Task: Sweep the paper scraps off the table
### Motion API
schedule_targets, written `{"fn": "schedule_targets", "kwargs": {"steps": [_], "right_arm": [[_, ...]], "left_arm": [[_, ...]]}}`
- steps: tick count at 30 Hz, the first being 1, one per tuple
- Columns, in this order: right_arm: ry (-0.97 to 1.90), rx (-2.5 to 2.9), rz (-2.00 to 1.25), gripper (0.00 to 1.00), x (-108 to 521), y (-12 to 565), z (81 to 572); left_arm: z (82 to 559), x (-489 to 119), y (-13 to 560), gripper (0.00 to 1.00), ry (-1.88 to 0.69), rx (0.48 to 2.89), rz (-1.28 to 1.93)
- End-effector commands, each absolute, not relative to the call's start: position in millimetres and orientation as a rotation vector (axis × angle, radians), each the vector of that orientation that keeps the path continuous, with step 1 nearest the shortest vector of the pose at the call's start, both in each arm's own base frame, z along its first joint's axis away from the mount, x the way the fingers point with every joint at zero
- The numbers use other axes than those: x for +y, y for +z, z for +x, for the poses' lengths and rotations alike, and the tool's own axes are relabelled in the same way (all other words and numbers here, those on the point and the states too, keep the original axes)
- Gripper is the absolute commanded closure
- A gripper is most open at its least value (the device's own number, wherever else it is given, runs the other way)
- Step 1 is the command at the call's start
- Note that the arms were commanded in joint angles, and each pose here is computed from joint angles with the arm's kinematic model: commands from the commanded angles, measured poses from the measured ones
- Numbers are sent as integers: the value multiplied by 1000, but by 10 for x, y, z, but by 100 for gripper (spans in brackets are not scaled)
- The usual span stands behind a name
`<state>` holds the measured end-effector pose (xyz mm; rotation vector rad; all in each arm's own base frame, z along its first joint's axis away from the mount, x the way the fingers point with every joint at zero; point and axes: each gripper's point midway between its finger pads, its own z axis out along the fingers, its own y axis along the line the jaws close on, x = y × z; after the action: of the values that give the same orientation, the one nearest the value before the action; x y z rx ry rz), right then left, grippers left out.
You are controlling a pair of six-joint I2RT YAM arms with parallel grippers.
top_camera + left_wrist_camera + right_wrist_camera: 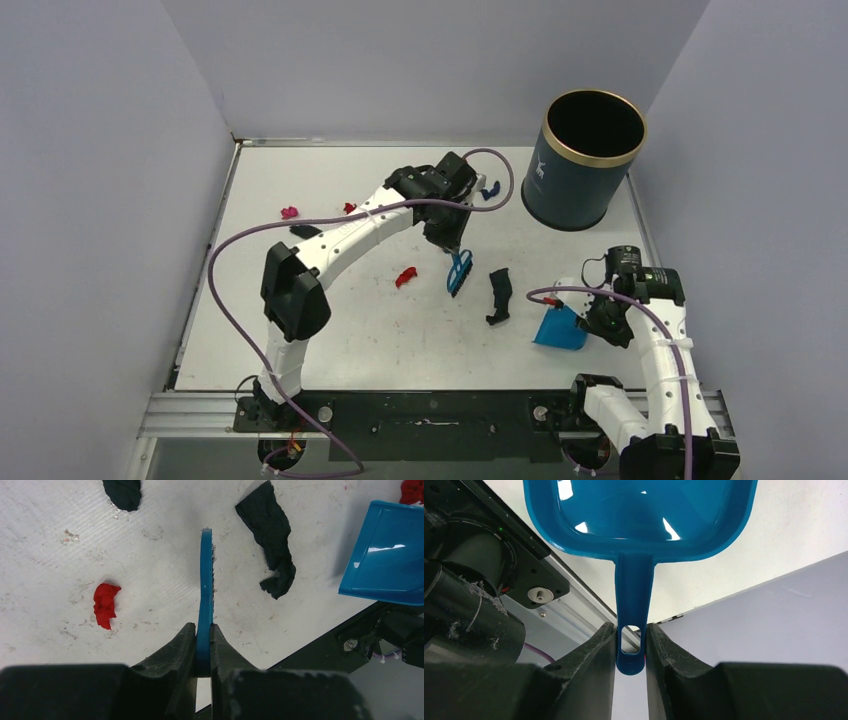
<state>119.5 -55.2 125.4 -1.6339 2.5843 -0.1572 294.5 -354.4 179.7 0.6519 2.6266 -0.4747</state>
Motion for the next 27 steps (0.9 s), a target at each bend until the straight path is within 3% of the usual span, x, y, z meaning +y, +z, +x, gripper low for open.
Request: {"fn": "schedule_targets", "kwargs": {"steps": [1, 9, 20, 27], "right_arm": [[-122, 2543, -1703, 95, -518, 1247, 1278], [-98, 2583, -1681, 95, -471, 1101, 1461], [-76, 2563, -1713, 95, -176, 822, 1616], [-37, 2551, -1645, 95, -86, 702, 1687]], "left_arm": [[2992, -3646, 1826, 100, -479, 2649, 615], [3163, -3819, 1466, 100, -391, 2674, 567], [2745, -4616, 1224, 100, -755, 2726, 637], [2618, -4854, 1622, 100, -1035, 2647, 608]]}}
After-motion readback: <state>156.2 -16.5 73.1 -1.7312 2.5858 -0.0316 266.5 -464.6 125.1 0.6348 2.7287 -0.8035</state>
